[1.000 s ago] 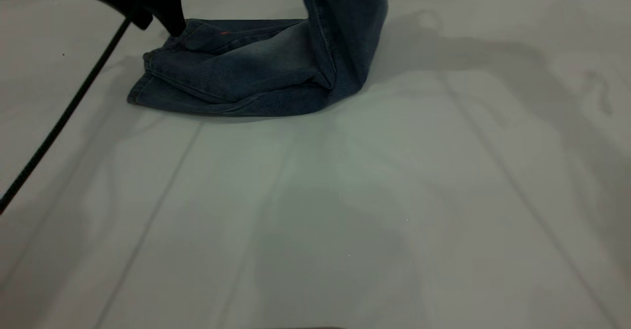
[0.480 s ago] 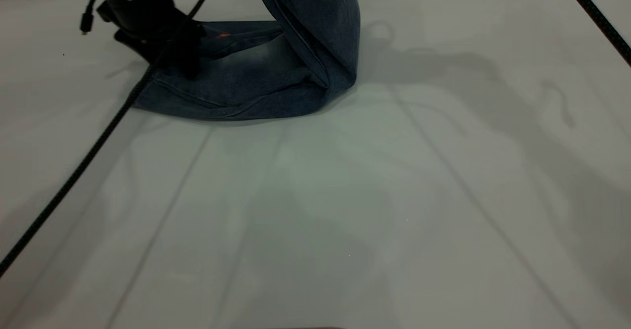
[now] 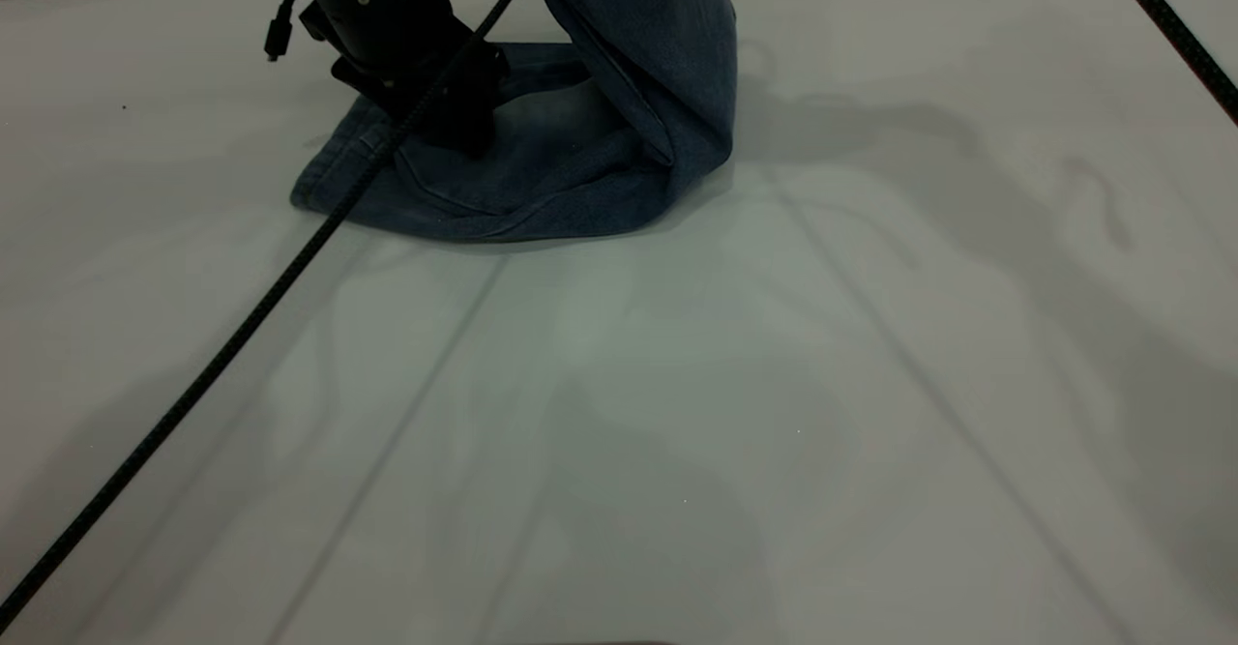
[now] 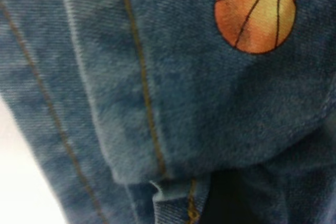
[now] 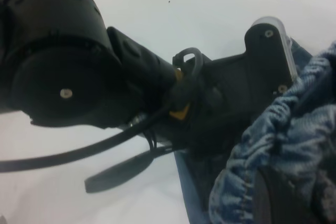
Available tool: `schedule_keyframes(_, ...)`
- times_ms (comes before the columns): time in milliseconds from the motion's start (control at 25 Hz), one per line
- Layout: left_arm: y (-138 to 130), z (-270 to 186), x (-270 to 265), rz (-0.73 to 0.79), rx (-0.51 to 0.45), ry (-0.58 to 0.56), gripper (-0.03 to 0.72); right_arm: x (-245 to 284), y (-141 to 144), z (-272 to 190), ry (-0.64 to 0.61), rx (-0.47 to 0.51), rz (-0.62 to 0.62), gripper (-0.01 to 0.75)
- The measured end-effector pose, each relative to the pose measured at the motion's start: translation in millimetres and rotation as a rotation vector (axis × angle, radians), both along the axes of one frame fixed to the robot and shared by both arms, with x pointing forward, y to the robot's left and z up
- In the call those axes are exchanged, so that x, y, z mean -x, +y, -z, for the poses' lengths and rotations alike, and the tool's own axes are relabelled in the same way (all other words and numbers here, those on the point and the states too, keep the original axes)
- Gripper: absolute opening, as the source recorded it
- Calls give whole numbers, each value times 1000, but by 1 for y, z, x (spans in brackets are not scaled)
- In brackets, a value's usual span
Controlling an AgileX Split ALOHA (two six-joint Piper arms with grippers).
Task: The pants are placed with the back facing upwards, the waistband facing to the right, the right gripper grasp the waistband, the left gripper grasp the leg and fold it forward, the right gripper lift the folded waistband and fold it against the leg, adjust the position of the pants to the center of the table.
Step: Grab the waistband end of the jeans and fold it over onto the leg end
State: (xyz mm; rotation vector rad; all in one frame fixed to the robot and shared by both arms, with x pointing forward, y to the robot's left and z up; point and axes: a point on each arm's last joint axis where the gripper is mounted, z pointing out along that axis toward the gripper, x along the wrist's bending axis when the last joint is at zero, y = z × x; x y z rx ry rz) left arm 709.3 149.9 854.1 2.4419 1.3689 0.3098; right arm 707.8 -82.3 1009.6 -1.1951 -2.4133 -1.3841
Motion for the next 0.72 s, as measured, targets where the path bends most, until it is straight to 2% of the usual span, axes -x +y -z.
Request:
schedule_keyframes(240, 22, -39, -15, -1, -84, 6, 451, 0, 0, 0, -1, -3, 3, 50)
schedule_keyframes(520, 77, -111, -31, -257, -161, 14, 451, 0, 18, 21, 20, 1, 0, 50)
schedule_keyframes(720, 89, -143, -36, -334, -160, -18, 451, 2, 46, 53, 34, -1, 21, 50)
